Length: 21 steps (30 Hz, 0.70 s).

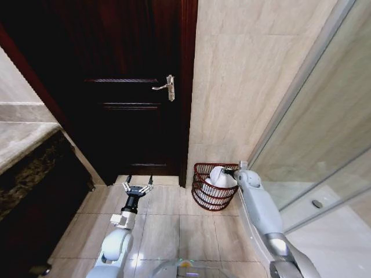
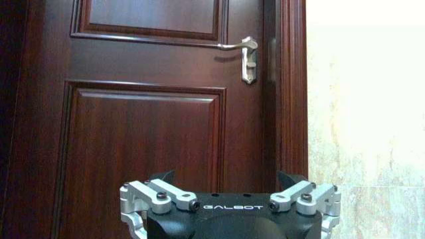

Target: Discard the used towel into the hamper.

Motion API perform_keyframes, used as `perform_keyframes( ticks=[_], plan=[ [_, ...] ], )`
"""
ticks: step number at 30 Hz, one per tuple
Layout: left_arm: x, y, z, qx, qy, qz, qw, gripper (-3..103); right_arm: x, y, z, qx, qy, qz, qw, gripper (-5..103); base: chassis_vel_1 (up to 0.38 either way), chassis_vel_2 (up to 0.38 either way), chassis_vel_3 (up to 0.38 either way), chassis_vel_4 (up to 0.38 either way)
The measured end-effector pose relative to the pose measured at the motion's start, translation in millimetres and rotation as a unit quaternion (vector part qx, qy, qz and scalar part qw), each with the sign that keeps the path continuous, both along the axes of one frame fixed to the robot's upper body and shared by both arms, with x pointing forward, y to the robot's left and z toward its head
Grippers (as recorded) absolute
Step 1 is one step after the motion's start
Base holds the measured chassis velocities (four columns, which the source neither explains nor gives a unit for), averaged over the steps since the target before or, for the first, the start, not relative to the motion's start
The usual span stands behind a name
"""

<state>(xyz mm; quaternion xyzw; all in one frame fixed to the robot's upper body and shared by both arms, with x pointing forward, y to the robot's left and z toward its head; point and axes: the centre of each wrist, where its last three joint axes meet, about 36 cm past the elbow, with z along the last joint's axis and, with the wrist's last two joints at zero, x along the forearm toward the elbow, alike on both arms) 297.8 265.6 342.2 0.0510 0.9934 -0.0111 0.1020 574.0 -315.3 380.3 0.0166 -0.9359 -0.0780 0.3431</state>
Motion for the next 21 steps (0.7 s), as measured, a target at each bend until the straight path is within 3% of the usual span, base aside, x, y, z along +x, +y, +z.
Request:
perform_keyframes(
  ticks=[3, 7, 8, 17, 21],
  plan=[
    [0, -1, 0, -0.002, 0.000, 0.001, 1.0000, 100, -3, -1, 0, -0.003, -0.005, -0.001, 1.000, 76, 0.000, 0.000, 0.000, 0.000],
    [-2, -1, -1, -0.002, 0.002, 0.002, 1.0000, 100, -14, -2, -7, -0.019, -0.020, -0.012, 1.000, 86, 0.000, 0.000, 0.000, 0.000],
    [-2, -2, 0, -0.003, 0.002, 0.002, 1.0000, 100, -19, -2, -11, -0.027, -0.031, -0.016, 0.999, 96, 0.000, 0.000, 0.000, 0.000],
    [-4, -3, 4, -0.006, -0.001, 0.005, 1.0000, 100, -61, -6, -7, -0.059, -0.083, -0.027, 0.994, 100, 0.000, 0.000, 0.000, 0.000],
    [-7, -2, 2, -0.012, -0.003, 0.014, 0.9998, 100, -99, 1, 10, -0.074, -0.172, -0.026, 0.982, 100, 0.000, 0.000, 0.000, 0.000]
  ],
)
